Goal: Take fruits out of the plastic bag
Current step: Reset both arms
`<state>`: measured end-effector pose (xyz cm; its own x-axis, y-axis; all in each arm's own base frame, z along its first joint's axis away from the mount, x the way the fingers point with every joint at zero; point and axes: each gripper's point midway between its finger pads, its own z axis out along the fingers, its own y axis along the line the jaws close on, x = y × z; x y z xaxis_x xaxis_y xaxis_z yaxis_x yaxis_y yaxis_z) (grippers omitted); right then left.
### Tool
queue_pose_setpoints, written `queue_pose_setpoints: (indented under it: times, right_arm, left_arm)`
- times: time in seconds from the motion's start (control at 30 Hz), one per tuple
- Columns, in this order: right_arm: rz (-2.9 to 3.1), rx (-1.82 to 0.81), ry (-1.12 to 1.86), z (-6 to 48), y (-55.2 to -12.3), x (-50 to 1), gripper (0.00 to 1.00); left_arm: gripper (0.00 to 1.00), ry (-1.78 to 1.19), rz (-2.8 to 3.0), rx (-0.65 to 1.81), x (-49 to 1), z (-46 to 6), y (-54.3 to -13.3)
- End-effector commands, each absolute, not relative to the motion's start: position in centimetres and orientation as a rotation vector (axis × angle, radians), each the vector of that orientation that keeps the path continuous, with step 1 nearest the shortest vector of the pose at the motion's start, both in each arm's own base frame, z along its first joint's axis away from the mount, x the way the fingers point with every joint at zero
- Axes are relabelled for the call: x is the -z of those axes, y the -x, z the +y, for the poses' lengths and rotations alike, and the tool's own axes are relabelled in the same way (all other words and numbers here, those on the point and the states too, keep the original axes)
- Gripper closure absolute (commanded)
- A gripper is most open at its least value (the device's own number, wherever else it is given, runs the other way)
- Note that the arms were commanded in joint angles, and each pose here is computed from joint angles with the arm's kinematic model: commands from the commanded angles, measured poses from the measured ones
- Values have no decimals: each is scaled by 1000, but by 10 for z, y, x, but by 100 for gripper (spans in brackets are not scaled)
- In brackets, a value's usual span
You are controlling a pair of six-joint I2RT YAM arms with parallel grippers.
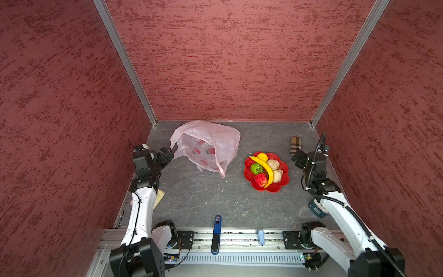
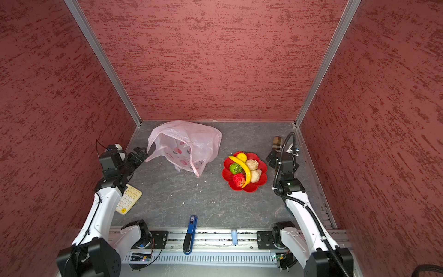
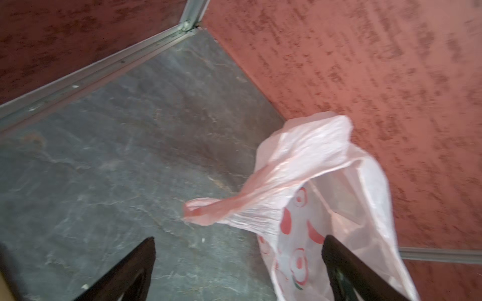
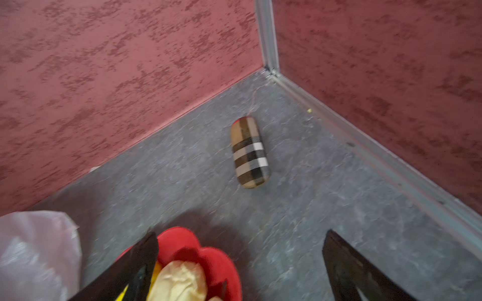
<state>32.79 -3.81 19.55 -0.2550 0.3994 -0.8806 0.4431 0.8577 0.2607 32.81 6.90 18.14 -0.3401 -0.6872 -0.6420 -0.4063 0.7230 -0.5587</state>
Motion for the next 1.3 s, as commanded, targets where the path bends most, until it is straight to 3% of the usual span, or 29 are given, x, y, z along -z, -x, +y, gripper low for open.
queue_pose_setpoints:
  times: [0.0, 0.27, 0.43, 0.67, 1.27]
  right_arm:
    - [1681, 239, -611, -66, -331, -223, 1]
    - [1637, 303, -541, -70, -329, -177, 1]
    - [1515, 306, -444, -67, -323, -171, 1]
    - [1541, 226, -354, -53, -358, -159, 1]
    - [1633, 130, -326, -57, -378, -136, 1]
  left_arm:
    - [1, 780, 2014, 174, -159, 89, -327]
    - [1, 578, 1941, 32, -122, 80, -338]
    - [1, 414, 1788, 22, -136, 60, -353]
    - [1, 278, 1728, 46, -140, 42, -371]
    - [1, 157, 1816, 14, -114, 19, -399]
